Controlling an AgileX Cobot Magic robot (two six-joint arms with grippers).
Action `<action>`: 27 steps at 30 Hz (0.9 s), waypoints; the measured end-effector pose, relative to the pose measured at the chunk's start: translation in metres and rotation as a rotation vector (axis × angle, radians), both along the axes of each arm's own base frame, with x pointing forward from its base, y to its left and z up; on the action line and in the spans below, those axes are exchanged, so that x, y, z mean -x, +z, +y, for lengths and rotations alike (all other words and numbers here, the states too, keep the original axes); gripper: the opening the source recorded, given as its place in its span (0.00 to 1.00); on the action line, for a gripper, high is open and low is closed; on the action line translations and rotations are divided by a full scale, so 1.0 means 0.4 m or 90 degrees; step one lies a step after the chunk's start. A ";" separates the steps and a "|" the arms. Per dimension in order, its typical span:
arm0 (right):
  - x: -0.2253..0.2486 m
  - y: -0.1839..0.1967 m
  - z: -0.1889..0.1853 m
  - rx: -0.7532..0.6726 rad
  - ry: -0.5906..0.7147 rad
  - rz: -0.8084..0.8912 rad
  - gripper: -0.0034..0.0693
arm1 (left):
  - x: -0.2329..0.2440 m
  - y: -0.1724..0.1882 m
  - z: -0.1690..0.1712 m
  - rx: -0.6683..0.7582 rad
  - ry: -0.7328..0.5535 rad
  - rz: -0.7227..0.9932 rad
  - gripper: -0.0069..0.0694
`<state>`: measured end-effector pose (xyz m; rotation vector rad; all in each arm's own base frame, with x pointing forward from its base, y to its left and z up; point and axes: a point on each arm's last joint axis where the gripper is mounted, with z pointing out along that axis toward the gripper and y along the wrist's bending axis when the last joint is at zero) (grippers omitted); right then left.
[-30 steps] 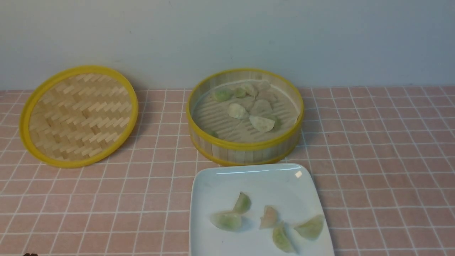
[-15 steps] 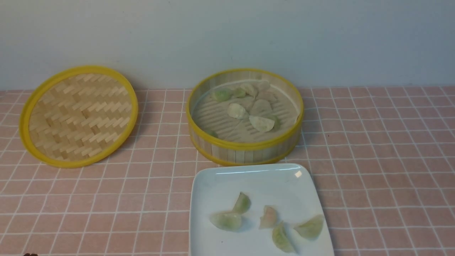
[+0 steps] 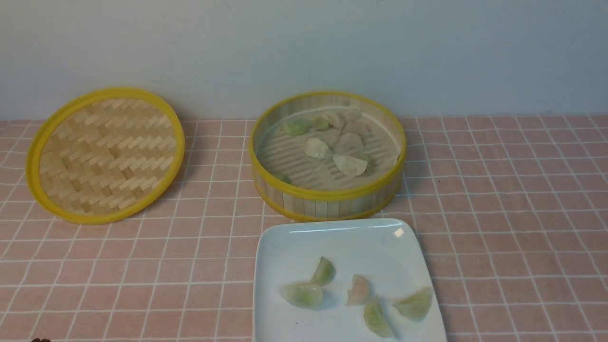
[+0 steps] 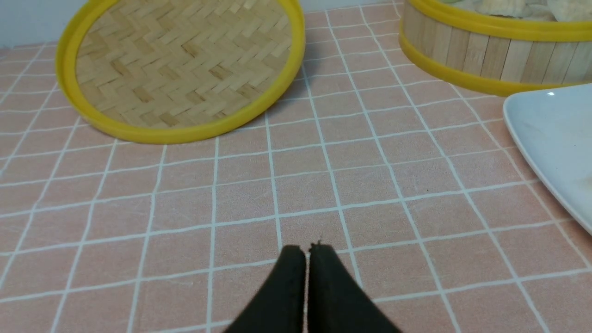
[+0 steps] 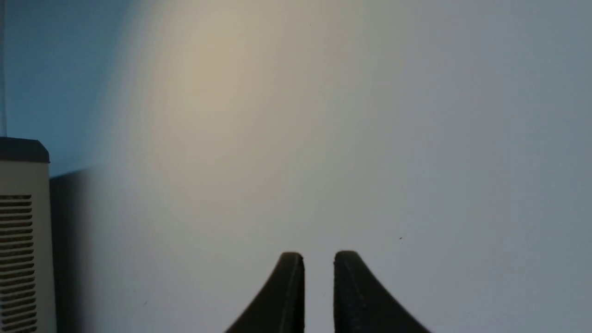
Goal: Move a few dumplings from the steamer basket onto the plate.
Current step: Use the left arm to put the dumpling into the plate
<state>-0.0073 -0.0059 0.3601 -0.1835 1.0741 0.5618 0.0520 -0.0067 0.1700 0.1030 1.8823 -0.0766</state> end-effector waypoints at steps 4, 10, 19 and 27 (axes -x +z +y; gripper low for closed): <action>-0.020 -0.034 0.014 0.020 0.007 0.028 0.17 | 0.000 0.000 0.000 0.000 0.000 0.000 0.08; -0.049 -0.091 0.031 0.066 0.000 0.067 0.17 | 0.000 0.000 0.000 0.000 0.000 0.000 0.08; -0.128 -0.298 0.037 0.160 -0.180 0.286 0.17 | 0.000 0.000 0.000 0.000 0.000 0.000 0.08; -0.153 -0.450 0.018 0.195 -0.282 0.426 0.17 | 0.000 0.000 0.000 0.000 0.000 0.001 0.08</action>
